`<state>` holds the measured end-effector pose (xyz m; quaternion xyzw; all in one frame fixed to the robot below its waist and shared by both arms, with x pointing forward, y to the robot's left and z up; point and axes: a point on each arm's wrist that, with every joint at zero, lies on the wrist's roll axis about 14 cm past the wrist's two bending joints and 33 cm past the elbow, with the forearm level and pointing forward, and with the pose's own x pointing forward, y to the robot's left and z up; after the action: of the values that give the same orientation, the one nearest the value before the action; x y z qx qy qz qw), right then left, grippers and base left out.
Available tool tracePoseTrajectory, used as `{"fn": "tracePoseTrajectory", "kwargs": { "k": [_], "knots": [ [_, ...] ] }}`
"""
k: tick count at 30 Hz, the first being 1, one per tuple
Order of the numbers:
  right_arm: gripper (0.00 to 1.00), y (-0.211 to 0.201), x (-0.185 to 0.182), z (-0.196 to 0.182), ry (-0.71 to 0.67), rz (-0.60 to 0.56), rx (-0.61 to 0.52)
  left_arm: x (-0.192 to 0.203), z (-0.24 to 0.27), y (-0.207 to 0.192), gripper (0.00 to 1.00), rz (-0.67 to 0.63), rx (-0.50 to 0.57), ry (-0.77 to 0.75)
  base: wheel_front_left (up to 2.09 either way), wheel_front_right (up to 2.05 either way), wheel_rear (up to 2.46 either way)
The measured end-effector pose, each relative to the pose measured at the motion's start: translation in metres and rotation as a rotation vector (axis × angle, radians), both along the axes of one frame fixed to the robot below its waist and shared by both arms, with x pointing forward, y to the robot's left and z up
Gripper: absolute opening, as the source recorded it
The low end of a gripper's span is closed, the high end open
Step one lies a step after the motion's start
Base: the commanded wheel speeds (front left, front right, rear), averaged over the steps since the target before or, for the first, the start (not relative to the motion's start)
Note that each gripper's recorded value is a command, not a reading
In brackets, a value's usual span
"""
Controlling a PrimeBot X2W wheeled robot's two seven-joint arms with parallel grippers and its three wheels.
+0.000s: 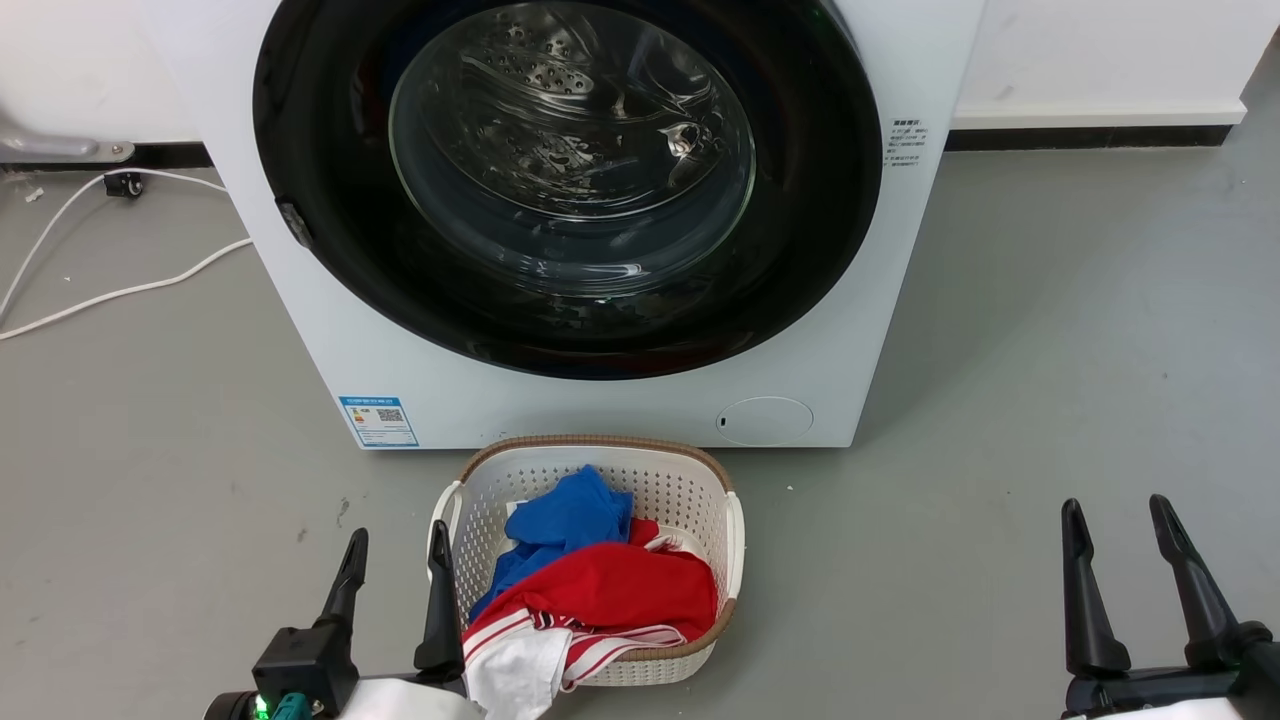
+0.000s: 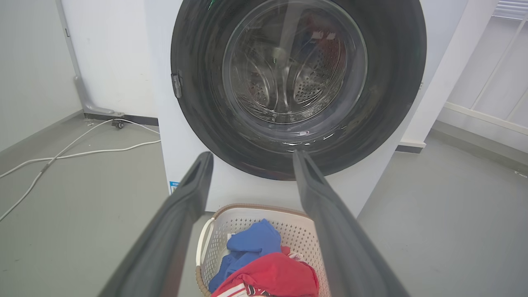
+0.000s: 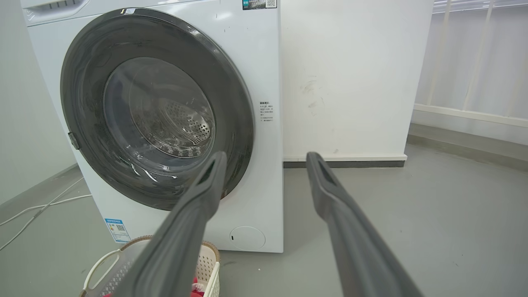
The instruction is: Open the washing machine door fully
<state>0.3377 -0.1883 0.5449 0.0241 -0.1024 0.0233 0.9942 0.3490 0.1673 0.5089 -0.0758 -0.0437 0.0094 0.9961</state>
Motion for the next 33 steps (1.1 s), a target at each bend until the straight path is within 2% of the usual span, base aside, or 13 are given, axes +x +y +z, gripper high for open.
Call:
{"fn": "tracePoseTrajectory", "kwargs": {
  "k": [10, 15, 19, 24, 28, 33],
  "knots": [
    [1.00, 0.001, 0.000, -0.001, 0.001, 0.003, 0.010, 0.000, -0.001, 0.002, 1.00, 0.005, 0.000, 0.004, 0.00, 0.00, 0.00],
    [1.00, -0.004, 0.000, 0.001, -0.007, -0.005, 0.119, 0.000, -0.001, 0.002, 1.00, 0.006, 0.000, 0.004, 0.00, 0.00, 0.00],
    [1.00, -0.018, -0.001, 0.002, -0.022, -0.038, 0.289, -0.001, -0.001, 0.002, 1.00, 0.009, 0.001, 0.004, 0.00, 0.00, 0.00],
    [1.00, -0.045, -0.003, -0.002, -0.047, -0.104, 0.554, 0.000, -0.001, 0.002, 1.00, 0.008, 0.001, 0.003, 0.00, 0.00, 0.00],
    [1.00, -0.062, -0.004, -0.007, -0.064, -0.150, 0.711, 0.000, -0.001, 0.001, 1.00, 0.007, 0.001, 0.003, 0.00, 0.00, 0.00],
    [1.00, -0.043, -0.001, -0.012, -0.052, -0.093, 0.909, 0.000, -0.001, 0.001, 1.00, 0.006, 0.000, 0.004, 0.00, 0.00, 0.00]
  ]
}}
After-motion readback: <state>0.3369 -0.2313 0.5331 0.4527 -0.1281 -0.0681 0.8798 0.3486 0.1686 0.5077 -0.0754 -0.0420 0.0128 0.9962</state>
